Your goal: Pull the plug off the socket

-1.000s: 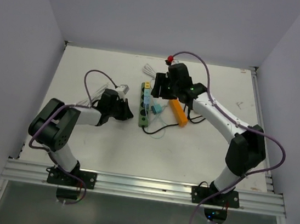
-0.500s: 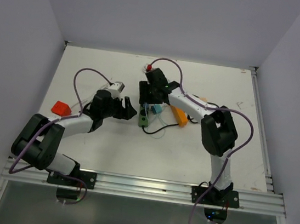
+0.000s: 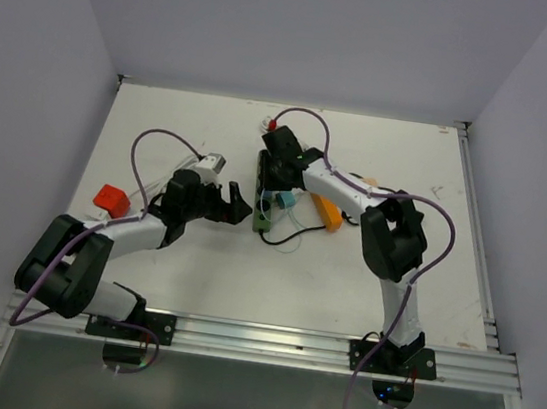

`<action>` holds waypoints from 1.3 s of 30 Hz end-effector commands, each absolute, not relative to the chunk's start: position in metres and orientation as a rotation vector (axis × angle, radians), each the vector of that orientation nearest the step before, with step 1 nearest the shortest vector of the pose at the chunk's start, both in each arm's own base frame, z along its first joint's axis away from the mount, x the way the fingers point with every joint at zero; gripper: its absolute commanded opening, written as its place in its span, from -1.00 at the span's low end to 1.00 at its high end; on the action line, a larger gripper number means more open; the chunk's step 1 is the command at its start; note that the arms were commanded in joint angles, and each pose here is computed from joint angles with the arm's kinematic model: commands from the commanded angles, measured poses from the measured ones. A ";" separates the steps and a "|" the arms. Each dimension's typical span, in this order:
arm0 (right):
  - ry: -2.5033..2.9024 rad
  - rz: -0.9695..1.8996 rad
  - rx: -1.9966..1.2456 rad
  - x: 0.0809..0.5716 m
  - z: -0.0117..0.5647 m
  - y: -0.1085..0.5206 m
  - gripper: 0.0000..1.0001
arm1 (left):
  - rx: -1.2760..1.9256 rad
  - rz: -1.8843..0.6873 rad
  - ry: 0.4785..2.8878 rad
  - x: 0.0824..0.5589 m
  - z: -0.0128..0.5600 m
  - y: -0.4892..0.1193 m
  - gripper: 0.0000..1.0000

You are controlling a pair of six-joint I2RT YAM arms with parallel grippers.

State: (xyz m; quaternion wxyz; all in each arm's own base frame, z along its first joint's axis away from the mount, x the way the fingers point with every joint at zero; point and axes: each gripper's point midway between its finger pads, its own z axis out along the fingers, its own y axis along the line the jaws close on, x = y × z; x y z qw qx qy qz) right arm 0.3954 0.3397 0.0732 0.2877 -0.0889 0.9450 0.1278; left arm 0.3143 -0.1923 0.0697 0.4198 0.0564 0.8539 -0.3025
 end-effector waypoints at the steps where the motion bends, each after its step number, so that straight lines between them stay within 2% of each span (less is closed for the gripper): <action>1: 2.484 0.394 -0.234 0.400 0.088 0.346 -0.48 | 0.170 -0.761 2.006 0.323 0.100 -0.195 1.00; 2: 2.481 0.413 -0.239 0.398 0.091 0.347 -0.57 | 0.171 -0.764 1.991 0.323 0.103 -0.196 1.00; 6: 2.422 0.563 -0.259 0.387 0.117 0.357 -0.75 | 0.189 -0.829 1.941 0.313 0.112 -0.202 1.00; 11: 2.273 0.805 -0.271 0.371 0.155 0.370 -0.78 | 0.244 -0.917 1.938 0.308 0.113 -0.215 0.99; 17: 2.175 0.974 -0.228 0.360 0.186 0.380 -0.86 | 0.248 -0.908 1.994 0.308 0.100 -0.218 0.99; 22: 2.140 1.029 -0.201 0.359 0.195 0.383 -0.93 | 0.232 -0.911 2.087 0.307 0.079 -0.221 0.99; 28: 2.119 1.094 -0.178 0.354 0.195 0.386 -0.95 | 0.235 -1.042 2.027 0.301 0.089 -0.233 0.99; 30: 2.104 1.118 -0.166 0.352 0.194 0.386 -0.95 | 0.227 -1.027 2.008 0.301 0.094 -0.230 0.90; 33: 2.078 1.155 -0.132 0.350 0.195 0.387 -0.96 | 0.229 -1.033 1.969 0.299 0.102 -0.230 0.59; 36: 2.042 1.190 -0.087 0.351 0.200 0.387 -0.96 | 0.230 -1.059 1.979 0.298 0.099 -0.233 0.36; 37: 2.030 1.211 -0.067 0.352 0.204 0.388 -0.96 | 0.242 -1.083 1.975 0.297 0.101 -0.235 0.31; 39: 1.997 1.237 -0.054 0.353 0.211 0.389 -0.96 | 0.239 -1.110 1.994 0.295 0.095 -0.238 0.36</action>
